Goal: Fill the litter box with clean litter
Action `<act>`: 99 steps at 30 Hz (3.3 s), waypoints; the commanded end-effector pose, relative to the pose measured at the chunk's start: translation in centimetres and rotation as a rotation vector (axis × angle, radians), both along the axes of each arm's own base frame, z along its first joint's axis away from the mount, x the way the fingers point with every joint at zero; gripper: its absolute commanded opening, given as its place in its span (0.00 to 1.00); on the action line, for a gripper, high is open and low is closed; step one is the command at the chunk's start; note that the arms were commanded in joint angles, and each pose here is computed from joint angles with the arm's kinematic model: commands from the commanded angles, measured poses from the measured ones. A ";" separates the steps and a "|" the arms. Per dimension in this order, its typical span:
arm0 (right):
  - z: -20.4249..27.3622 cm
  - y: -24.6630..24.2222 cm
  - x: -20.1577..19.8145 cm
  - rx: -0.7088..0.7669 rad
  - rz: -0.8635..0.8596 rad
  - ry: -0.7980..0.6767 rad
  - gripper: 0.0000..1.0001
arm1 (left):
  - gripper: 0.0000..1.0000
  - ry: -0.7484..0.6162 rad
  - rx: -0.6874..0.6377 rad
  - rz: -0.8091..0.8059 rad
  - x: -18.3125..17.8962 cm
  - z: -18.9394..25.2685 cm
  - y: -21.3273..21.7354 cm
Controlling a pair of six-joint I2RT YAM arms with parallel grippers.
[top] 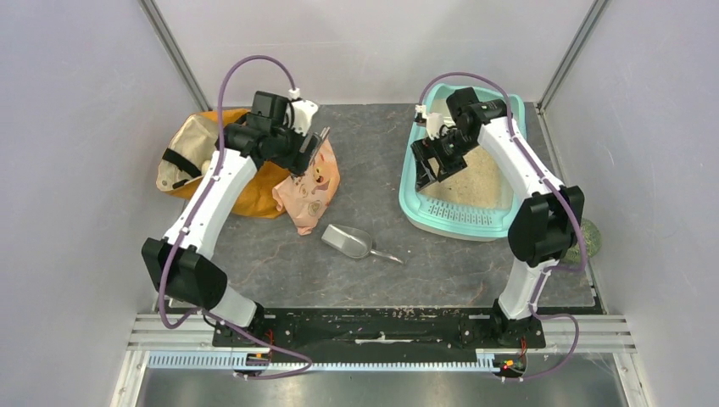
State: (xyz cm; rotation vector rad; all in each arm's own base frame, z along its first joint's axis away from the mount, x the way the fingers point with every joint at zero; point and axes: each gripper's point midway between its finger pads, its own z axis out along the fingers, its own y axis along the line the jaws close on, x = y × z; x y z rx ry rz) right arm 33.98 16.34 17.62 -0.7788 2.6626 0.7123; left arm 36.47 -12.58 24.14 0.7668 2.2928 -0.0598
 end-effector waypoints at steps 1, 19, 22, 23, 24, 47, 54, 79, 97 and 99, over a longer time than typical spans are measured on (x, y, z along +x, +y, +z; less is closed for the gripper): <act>-0.2 0.5 1.2 0.003 -0.020 -0.028 0.93 | 0.85 0.041 0.029 0.102 -0.1 -1.7 2.8; -5.7 -1.1 -6.6 -0.037 0.160 0.204 0.85 | 0.74 0.198 0.035 0.072 1.3 -8.0 1.3; -5.7 -1.7 -7.7 -0.051 0.178 0.219 0.83 | 0.74 0.194 0.026 0.065 1.2 -7.7 1.2; -5.6 -1.7 -8.0 -0.046 0.177 0.221 0.83 | 0.73 0.191 0.024 0.059 1.2 -7.6 1.1; -5.4 -1.6 -8.3 -0.035 0.174 0.226 0.82 | 0.72 0.191 0.024 0.055 1.1 -7.5 1.2; -6.2 -4.8 -12.9 -0.186 0.238 0.209 0.80 | 0.57 0.213 0.015 -0.042 -0.7 -8.2 0.7; -4.4 -4.7 -11.7 -0.171 0.244 0.142 0.86 | 0.47 0.220 0.017 -0.057 -0.8 -8.4 0.7; 11.1 2.6 0.5 0.325 0.219 -0.520 0.92 | 0.02 -0.233 0.066 -0.761 3.0 1.0 -4.4; 10.0 7.1 2.8 0.426 0.500 -0.680 0.94 | 0.37 -0.365 0.140 -1.010 1.4 -4.4 -4.7; 9.6 8.2 2.8 0.427 0.528 -0.692 0.94 | 0.41 -0.357 0.138 -1.010 0.9 -4.4 -4.4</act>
